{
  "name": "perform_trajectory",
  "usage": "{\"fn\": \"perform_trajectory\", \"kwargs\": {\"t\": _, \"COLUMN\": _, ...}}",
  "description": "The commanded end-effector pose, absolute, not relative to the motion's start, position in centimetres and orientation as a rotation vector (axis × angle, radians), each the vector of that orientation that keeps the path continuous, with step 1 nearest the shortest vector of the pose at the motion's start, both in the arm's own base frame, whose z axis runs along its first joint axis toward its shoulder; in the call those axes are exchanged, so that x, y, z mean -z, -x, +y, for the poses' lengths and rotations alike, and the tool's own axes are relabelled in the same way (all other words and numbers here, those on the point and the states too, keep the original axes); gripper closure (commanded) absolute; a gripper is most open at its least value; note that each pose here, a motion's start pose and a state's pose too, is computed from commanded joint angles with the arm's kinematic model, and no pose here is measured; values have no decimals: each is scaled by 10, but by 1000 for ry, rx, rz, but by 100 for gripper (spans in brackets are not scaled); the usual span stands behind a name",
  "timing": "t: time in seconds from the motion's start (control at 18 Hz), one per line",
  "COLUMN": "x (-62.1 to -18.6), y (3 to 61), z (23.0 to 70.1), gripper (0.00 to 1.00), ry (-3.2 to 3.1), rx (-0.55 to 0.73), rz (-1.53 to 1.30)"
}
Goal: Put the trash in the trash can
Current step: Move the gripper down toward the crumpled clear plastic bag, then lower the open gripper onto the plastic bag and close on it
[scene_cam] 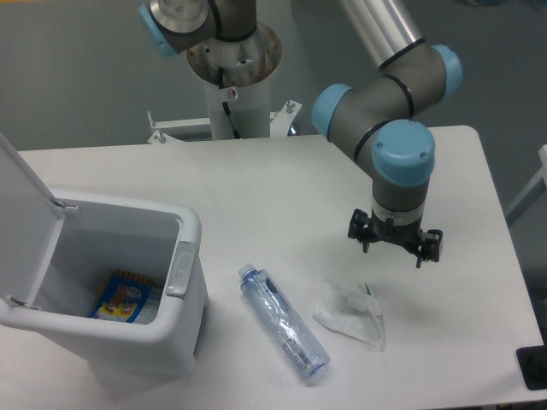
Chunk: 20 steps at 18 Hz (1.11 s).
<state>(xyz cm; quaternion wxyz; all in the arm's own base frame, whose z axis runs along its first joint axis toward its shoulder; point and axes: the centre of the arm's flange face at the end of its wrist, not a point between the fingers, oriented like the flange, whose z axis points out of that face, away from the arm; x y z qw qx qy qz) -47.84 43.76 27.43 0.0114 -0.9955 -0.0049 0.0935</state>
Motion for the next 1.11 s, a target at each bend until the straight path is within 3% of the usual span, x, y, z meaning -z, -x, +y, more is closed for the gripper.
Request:
{"fn": "perform_trajectory", "kwargs": {"t": 0.44, "x": -240, "y": 447, "z": 465, "gripper": 0, "ry": 3128, "rx": -215, "rz": -117}}
{"fn": "perform_trajectory", "kwargs": {"t": 1.11, "x": -225, "y": 443, "z": 500, "gripper": 0, "ry": 3062, "rx": -254, "rz": -344}}
